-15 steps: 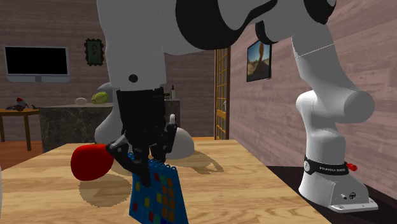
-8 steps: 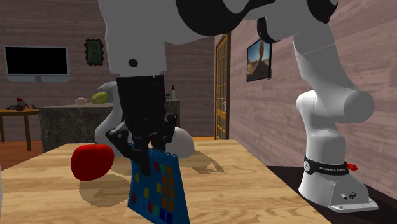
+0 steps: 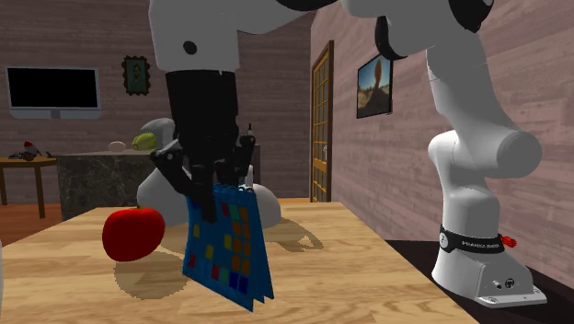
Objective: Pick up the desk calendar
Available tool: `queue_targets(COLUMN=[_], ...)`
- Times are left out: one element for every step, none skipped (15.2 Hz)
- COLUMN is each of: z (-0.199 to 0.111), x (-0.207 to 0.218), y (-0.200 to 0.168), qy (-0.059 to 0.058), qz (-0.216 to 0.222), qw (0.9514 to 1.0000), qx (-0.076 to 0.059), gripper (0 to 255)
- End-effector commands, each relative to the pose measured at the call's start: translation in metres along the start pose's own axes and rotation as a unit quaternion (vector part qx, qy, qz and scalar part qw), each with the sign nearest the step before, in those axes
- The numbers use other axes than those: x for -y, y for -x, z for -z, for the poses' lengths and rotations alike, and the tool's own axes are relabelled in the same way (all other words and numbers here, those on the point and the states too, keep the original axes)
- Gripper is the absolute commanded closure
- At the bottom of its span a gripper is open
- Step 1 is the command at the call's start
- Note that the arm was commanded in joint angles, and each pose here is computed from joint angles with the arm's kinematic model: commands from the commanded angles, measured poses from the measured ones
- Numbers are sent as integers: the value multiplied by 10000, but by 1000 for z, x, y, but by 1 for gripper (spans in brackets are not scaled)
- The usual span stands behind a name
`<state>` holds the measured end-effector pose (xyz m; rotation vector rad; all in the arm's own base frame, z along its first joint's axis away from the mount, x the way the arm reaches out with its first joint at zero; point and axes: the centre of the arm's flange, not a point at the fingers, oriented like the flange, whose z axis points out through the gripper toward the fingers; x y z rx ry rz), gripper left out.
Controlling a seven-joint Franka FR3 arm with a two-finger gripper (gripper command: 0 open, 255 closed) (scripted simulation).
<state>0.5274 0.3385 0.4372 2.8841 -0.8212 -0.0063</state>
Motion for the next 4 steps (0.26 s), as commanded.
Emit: queue_targets(z=[12, 17, 18, 18], x=[-1, -2, -2, -2], y=[0, 0, 0, 0], qy=[-1, -1, -1, -1], qz=[0, 0, 0, 0], qw=[10000, 10000, 10000, 10000], qx=[-1, -1, -1, -1], gripper=[255, 255, 255, 255])
